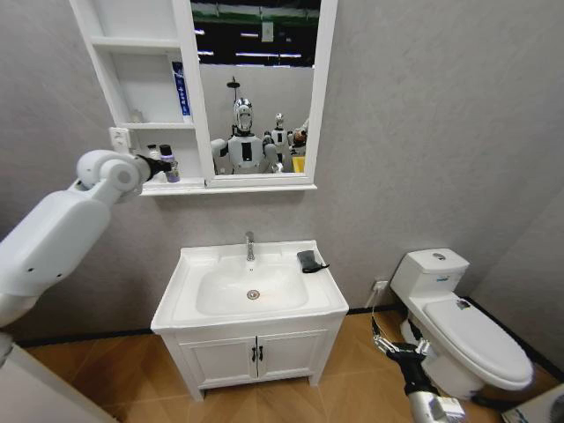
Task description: Move facial cleanser and shampoo from washbasin to cabinet, then wipe washbasin with towel.
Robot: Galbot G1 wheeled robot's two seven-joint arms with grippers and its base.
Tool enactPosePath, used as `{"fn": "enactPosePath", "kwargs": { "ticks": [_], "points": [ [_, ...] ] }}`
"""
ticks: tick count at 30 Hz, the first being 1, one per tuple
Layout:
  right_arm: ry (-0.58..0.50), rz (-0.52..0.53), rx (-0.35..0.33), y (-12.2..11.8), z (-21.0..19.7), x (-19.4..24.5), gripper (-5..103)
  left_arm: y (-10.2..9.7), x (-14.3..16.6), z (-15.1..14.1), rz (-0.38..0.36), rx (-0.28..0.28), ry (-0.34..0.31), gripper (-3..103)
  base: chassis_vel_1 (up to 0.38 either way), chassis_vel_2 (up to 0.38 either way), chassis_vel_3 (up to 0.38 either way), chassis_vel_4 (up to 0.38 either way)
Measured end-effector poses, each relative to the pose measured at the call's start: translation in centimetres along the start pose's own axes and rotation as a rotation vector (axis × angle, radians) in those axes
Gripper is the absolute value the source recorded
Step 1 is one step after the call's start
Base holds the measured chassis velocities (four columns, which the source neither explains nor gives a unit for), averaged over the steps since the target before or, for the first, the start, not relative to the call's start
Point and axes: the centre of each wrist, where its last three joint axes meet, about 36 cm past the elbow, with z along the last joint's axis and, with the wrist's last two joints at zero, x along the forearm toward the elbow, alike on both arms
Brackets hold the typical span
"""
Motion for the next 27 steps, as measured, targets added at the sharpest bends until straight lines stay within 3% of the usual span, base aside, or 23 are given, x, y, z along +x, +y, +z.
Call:
{"fn": "enactPosePath", "kwargs": {
  "ticks": [5,12,27],
  "points": [
    [-0.003,0.008,-0.001,-0.5,0.2,-0.1,100,-0.4,-4.8,-0.1,-0.068,-0.009,0.011,42,0.0,0.0,0.0,0.0],
    [-0.001,0.028,0.003,-1.1,0.3,-0.1,100,-1.7,-8.2,-0.2,-0.09,0.004,0.016,42,0.0,0.0,0.0,0.0],
    [-0.024,0.073,0.012,-3.3,-0.7,-0.7,100,-2.1,-11.4,1.0,-0.121,0.029,0.044,42,0.0,0.0,0.0,0.0]
  ]
}}
